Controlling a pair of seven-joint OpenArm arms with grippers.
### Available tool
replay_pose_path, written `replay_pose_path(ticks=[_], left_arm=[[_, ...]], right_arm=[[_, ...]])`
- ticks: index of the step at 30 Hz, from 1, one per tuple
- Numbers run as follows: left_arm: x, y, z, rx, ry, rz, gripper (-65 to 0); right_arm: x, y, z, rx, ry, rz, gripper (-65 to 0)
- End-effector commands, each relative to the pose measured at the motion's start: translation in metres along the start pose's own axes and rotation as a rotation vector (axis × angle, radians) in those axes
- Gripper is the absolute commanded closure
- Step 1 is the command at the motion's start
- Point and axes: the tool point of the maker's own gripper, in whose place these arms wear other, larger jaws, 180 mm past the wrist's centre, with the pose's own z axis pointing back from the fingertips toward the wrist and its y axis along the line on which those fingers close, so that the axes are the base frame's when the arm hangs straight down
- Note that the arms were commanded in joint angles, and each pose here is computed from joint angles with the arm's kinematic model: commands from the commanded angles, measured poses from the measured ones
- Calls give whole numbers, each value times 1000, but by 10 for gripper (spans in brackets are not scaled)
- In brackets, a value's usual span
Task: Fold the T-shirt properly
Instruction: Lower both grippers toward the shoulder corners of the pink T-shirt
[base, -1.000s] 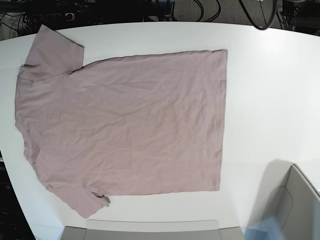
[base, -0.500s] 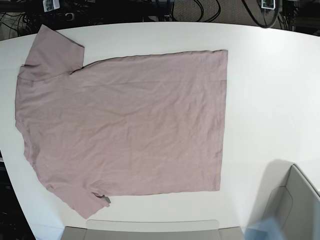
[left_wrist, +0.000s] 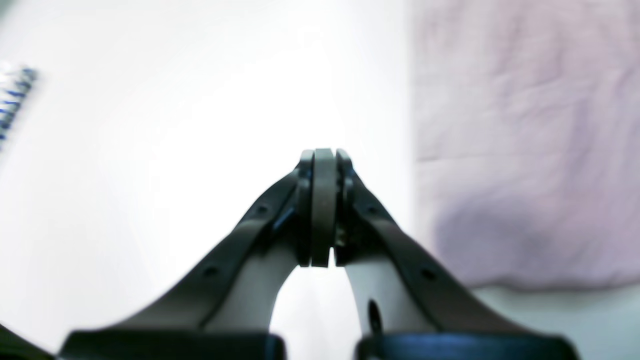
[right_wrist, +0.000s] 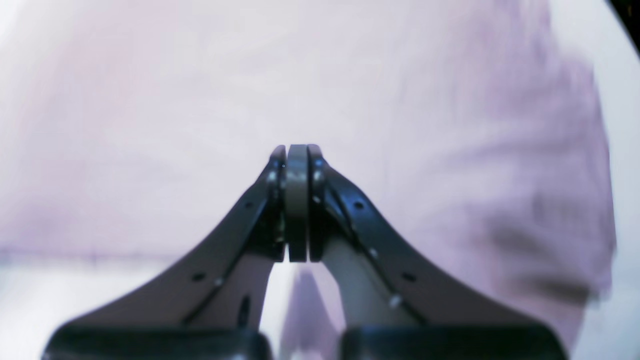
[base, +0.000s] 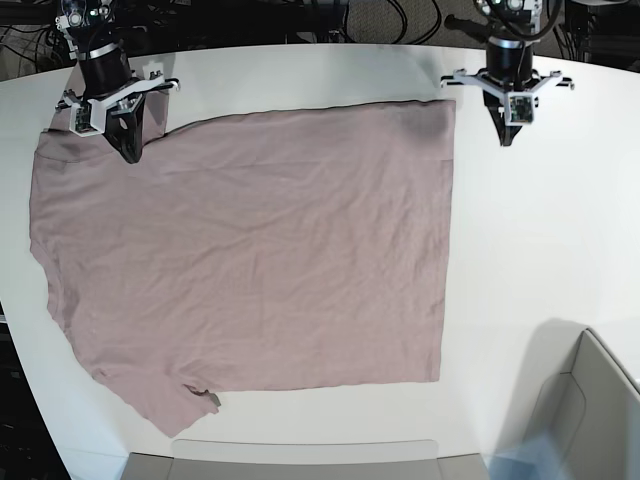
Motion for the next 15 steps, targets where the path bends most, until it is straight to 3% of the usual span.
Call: replay_pose_path(ticks=[1, 4, 9, 12, 15], left_arm=[[18, -9, -2, -37, -55, -2, -11], [15, -38, -1, -181, -32, -32, -44], [3, -75, 13, -365, -2, -108, -105], [-7, -82, 21, -442, 20, -182, -123], [-7, -81, 21, -441, 20, -186, -122]], right_arm=[[10, 4, 4, 16, -28, 3, -3], [12, 7, 5, 22, 7, 6, -23], [11, -40, 16, -109, 72, 0, -170], [9, -69, 30, -172, 107, -119, -233], [3, -101, 46, -239, 111, -269, -247]])
